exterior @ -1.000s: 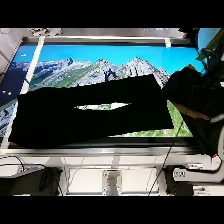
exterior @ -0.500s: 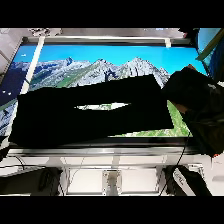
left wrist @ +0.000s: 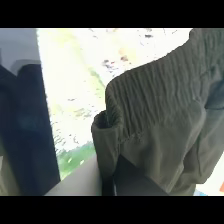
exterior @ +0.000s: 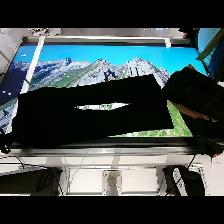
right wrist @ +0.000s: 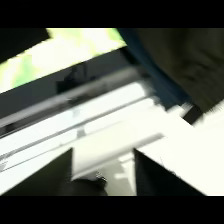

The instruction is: Fold the clothes and pants, and hang the long-sleeved shirts on hangers.

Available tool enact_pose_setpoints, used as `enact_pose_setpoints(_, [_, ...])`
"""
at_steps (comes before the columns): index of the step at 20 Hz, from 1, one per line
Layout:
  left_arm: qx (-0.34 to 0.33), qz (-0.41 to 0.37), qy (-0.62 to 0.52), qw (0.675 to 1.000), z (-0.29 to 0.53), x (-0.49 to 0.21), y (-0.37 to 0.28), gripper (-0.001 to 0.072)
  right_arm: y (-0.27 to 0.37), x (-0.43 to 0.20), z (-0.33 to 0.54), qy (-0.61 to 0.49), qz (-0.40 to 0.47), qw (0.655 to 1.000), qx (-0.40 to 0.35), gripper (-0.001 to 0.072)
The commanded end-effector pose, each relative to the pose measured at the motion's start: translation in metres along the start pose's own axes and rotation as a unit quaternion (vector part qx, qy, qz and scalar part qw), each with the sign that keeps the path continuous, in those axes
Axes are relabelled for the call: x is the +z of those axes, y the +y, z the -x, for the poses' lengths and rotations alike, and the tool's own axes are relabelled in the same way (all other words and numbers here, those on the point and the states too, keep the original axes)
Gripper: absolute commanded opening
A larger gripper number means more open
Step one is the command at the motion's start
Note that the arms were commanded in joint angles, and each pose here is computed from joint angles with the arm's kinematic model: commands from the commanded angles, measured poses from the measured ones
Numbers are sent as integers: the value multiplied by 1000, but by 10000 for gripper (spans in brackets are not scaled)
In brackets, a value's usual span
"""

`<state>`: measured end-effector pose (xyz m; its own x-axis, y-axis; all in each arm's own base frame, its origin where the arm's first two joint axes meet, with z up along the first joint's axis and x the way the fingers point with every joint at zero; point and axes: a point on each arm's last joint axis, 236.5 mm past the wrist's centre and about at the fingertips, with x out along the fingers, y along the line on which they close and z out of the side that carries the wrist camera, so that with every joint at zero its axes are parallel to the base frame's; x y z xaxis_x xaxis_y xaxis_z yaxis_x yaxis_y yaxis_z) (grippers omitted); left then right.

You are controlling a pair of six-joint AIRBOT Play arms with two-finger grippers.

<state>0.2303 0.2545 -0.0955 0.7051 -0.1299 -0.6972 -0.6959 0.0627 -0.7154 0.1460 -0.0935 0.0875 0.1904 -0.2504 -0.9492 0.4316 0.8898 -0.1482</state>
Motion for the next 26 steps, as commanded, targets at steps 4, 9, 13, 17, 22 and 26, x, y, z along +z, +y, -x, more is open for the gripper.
enact_pose_setpoints(4, [-16,-73,-25,997,8,7,-21,17,-35,-68,-53,176,-224,958,-3,124])
enact_pose_setpoints(9, [-26,-89,-24,995,17,1,-35,17,81,44,-66,59,-262,862,429,404])
enact_pose_setpoints(13, [-36,-98,-13,994,21,-7,-43,18,60,-7,-123,145,-205,922,293,720])
enact_pose_setpoints(17, [-37,-118,-18,992,25,-7,-47,17,83,-22,-167,151,-242,914,287,506])
enact_pose_setpoints(22, [-21,-132,-16,991,28,-9,-43,17,117,0,-192,129,-305,869,368,369])
enact_pose_setpoints(26, [3,-144,-4,990,28,-14,-31,17,122,10,-208,123,-331,854,382,433])
